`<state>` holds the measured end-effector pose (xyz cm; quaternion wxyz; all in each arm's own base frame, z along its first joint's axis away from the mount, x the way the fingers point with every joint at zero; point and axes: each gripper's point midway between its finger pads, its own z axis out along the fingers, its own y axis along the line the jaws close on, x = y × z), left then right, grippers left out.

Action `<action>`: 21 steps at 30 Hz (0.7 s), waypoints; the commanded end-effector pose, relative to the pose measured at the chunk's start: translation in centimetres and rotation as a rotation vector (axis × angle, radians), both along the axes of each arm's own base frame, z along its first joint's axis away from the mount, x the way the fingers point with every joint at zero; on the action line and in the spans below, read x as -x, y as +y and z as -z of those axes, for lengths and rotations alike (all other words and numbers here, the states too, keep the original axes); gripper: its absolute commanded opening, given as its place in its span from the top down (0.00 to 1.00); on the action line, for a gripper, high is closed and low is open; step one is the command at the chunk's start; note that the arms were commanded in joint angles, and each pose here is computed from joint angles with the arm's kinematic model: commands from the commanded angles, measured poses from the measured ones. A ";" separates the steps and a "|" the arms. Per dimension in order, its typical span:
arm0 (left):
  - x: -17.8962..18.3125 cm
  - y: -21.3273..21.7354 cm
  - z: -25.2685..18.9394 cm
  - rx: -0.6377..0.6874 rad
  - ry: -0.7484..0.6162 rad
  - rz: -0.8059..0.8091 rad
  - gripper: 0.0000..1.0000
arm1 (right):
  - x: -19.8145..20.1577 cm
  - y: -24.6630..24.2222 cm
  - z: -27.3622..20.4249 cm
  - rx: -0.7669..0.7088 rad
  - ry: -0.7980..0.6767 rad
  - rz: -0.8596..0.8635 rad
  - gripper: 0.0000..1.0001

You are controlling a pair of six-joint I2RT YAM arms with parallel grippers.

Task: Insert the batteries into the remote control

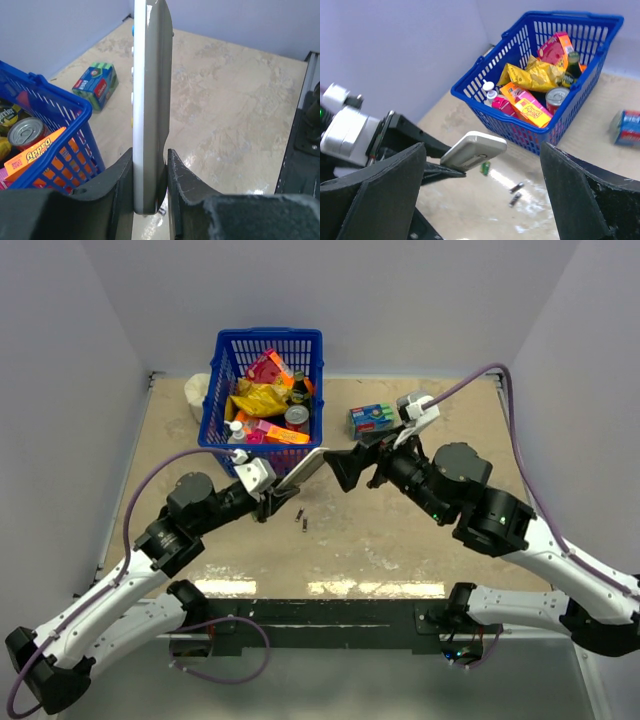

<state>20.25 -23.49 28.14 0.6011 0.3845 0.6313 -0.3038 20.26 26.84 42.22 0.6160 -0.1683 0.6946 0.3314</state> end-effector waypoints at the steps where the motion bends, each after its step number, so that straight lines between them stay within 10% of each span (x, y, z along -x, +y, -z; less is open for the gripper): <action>1: -0.9 -0.6 -4.9 0.199 -0.077 -0.029 1.00 | -2.1 -0.1 -0.4 -0.329 0.182 0.179 0.02; 21: -1.1 -0.9 -4.8 0.236 -0.056 -0.033 1.00 | -3.9 5.7 1.4 -0.399 0.277 0.128 0.21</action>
